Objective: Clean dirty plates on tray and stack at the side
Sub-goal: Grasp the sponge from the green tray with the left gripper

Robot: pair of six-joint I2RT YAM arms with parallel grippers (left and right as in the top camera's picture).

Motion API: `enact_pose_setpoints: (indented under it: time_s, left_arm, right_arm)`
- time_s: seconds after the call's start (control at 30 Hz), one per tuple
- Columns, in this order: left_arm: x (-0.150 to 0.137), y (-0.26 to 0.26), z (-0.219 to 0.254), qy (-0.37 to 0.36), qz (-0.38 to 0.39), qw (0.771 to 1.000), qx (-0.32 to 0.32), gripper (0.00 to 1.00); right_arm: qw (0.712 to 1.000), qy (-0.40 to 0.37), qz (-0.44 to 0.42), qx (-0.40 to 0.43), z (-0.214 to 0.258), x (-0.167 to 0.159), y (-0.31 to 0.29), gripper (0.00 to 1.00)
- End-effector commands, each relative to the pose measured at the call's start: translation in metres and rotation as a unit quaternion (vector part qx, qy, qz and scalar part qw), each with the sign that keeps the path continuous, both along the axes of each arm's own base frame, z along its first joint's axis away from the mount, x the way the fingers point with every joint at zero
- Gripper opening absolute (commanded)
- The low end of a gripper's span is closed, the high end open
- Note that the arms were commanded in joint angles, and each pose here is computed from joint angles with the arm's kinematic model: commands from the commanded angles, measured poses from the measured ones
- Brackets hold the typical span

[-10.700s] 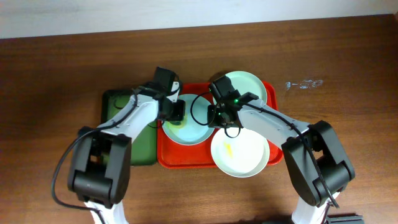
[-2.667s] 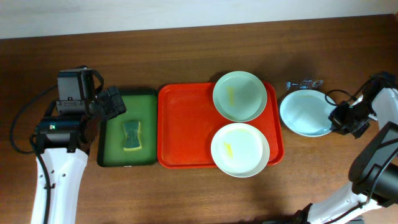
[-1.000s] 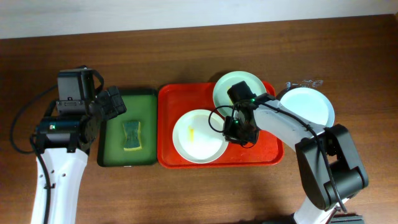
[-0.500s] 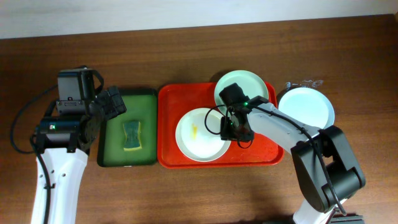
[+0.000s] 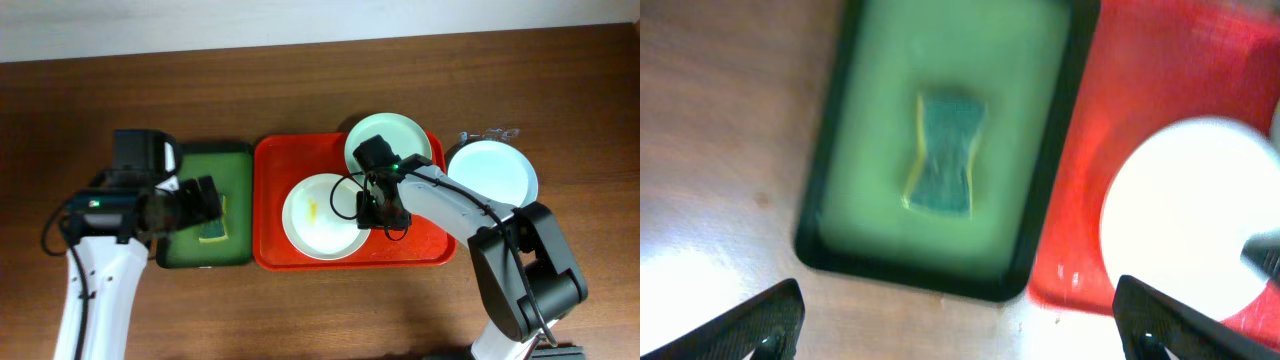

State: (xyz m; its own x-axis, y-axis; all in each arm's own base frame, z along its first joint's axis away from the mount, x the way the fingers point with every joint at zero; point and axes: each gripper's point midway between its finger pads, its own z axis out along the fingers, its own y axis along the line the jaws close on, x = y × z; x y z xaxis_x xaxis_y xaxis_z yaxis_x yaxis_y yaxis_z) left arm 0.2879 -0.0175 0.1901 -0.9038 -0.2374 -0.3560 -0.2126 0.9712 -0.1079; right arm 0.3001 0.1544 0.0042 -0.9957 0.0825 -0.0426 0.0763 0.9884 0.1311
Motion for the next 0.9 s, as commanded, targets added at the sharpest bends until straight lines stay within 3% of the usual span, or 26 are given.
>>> enact_pose_setpoints:
  time_s: [0.0,0.13,0.23,0.4,0.5,0.87]
  left_arm:
    - [-0.022,-0.018,-0.045,0.061,-0.056,0.997,0.004,0.84]
    - [-0.019,-0.021,-0.082,0.112,-0.069,0.991,0.010,0.75]
    - [-0.011,-0.022,-0.120,0.163,-0.069,0.984,0.013,0.62]
    - [0.035,-0.011,-0.148,0.117,-0.056,0.990,0.056,0.49]
    - [0.046,-0.001,-0.160,0.110,-0.039,0.990,0.078,0.43]
    - [0.046,0.002,-0.168,0.119,-0.035,0.989,0.085,0.38]
  right_arm:
    - [1.000,-0.006,0.006,-0.009,0.002,0.000,-0.002,0.47]
    - [1.000,-0.008,0.019,-0.010,0.002,0.000,-0.002,0.47]
    - [1.000,-0.008,0.019,-0.010,0.002,0.000,-0.002,0.47]
    - [1.000,-0.008,0.019,-0.010,0.002,0.000,-0.002,0.47]
    - [1.000,-0.008,0.019,-0.010,0.002,0.000,-0.002,0.48]
    - [1.000,-0.009,0.019,-0.009,0.002,0.001,-0.002,0.47]
